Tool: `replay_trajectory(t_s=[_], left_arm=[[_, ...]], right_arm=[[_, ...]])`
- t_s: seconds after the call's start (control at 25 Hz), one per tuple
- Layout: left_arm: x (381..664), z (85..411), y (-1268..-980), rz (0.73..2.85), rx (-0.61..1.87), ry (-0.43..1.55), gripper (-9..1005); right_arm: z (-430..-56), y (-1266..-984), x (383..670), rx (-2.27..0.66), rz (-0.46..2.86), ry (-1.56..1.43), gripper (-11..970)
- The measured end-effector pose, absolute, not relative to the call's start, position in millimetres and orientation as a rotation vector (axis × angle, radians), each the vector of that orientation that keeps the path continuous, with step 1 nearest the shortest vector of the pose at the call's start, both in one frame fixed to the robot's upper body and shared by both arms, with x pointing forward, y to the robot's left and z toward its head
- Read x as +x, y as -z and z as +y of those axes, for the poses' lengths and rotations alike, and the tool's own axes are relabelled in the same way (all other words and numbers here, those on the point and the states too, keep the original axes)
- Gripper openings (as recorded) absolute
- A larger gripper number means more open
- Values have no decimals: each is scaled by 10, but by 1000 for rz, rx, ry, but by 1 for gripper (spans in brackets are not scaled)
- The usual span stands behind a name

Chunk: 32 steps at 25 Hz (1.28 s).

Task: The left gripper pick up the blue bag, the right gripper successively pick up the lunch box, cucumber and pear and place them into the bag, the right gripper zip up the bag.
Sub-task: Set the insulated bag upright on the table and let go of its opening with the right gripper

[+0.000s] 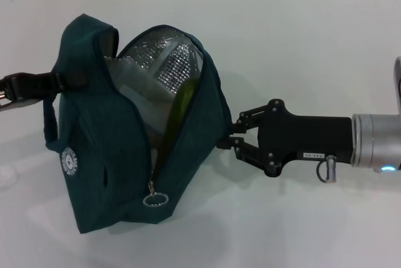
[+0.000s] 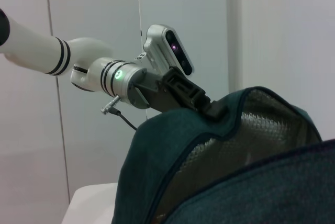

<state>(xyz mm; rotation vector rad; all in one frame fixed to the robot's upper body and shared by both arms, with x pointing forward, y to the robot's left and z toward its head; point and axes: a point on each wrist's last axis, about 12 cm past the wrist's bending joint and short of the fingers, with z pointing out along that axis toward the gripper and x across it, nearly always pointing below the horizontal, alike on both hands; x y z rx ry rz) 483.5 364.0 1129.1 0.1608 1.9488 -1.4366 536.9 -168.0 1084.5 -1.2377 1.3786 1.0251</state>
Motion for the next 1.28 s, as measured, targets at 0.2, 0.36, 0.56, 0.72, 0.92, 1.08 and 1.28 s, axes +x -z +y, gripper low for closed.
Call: replay_trajectory(t_s=[0.2, 0.36, 0.56, 0.72, 0.92, 1.08, 1.28], left_arm=[[4824, 3644, -11279, 1950, 155, 1444, 54], [4815, 3650, -11277, 1951, 154, 1445, 54], [4826, 3629, -11280, 1952, 163, 1452, 54], [4861, 3548, -11279, 1945, 184, 1474, 55], [4945, 3357, -11280, 1943, 243, 1523, 55], [5024, 3129, -11276, 1946, 311, 1582, 56], [5148, 2860, -11218, 1952, 354, 1680, 56]], right_arm=[[-1704, -10871, 5368, -1236, 1364, -1015, 155], [-1735, -10903, 5348, -1239, 1334, -993, 124], [-1837, -10947, 5322, -1219, 1313, -957, 101], [-2002, -11010, 5290, -1210, 1298, -901, 97], [-2281, -11095, 5203, -1210, 1277, -834, 96], [-2522, -11147, 5113, -1187, 1273, -823, 95], [-2781, -11132, 4992, -1154, 1303, -793, 93]])
